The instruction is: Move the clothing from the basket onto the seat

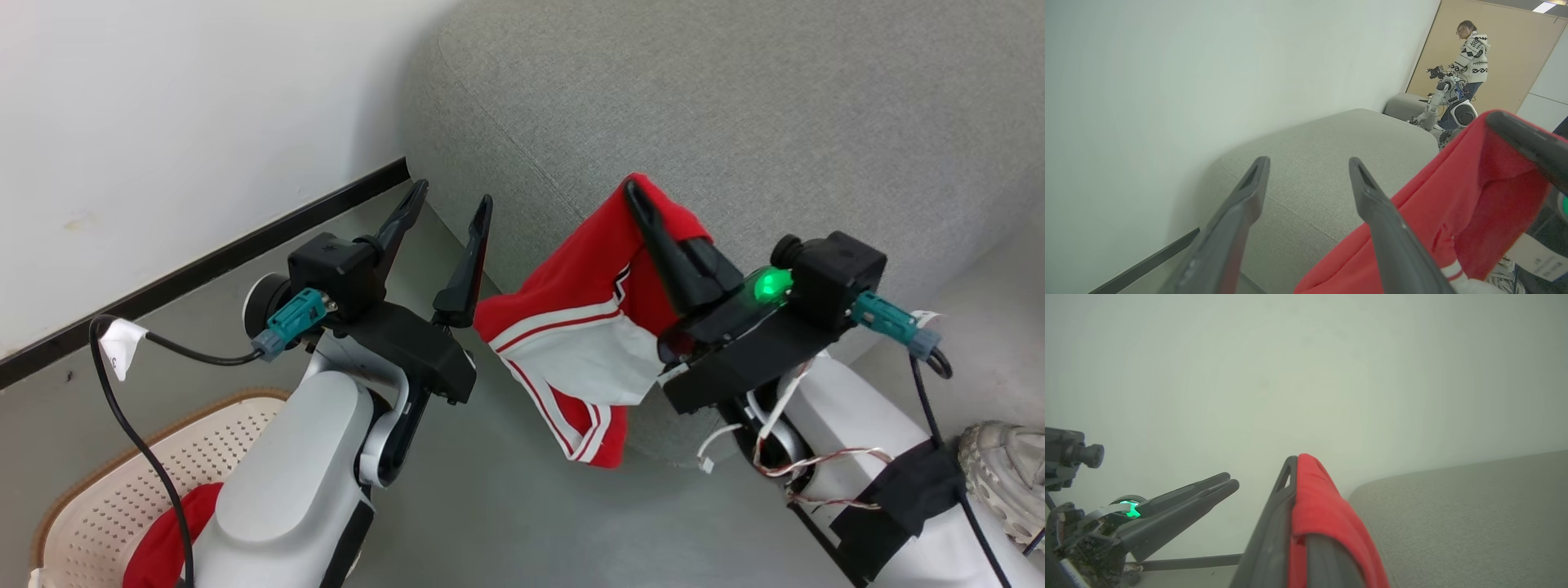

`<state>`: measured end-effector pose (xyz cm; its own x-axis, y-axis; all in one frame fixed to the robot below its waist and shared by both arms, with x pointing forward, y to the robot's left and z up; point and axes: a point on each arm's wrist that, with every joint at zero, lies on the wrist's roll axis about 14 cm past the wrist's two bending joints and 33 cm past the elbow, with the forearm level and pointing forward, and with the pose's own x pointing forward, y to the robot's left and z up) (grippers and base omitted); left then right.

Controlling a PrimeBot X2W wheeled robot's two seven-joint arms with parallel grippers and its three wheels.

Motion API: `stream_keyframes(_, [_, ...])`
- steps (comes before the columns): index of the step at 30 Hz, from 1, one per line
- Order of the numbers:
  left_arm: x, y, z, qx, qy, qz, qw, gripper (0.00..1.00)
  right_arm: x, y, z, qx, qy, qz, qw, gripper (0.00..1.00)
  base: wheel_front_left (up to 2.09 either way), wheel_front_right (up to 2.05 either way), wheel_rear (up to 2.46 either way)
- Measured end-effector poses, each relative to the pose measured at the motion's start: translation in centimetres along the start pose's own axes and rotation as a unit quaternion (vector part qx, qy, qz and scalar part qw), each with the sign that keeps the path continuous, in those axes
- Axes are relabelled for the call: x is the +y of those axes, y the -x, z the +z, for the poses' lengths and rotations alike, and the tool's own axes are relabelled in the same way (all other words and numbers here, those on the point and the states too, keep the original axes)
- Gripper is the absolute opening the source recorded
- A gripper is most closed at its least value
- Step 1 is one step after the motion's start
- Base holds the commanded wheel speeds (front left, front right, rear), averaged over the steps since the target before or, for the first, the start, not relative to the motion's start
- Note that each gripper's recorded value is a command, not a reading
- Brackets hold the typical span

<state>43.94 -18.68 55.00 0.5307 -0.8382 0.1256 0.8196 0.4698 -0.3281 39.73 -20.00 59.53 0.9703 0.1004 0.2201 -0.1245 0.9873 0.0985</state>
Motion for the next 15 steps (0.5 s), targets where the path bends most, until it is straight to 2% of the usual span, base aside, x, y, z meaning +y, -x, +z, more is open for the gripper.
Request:
stream_keyframes(8, [0.8, 0.2, -0.3, 0.002, 0.000, 0.010, 1.000, 1.00, -5.3, -0.2, 2.8, -0.020, 0.049, -0.048, 0.997, 0.00, 0.00, 0.00, 0.00])
stream_keyframes(15, [1.4, 0.4, -0.9, 0.005, 0.003, 0.015, 1.000, 1.00, -12.1, 0.3, 6.5, -0.038, 0.108, -0.122, 0.986, 0.00, 0.00, 0.00, 0.00])
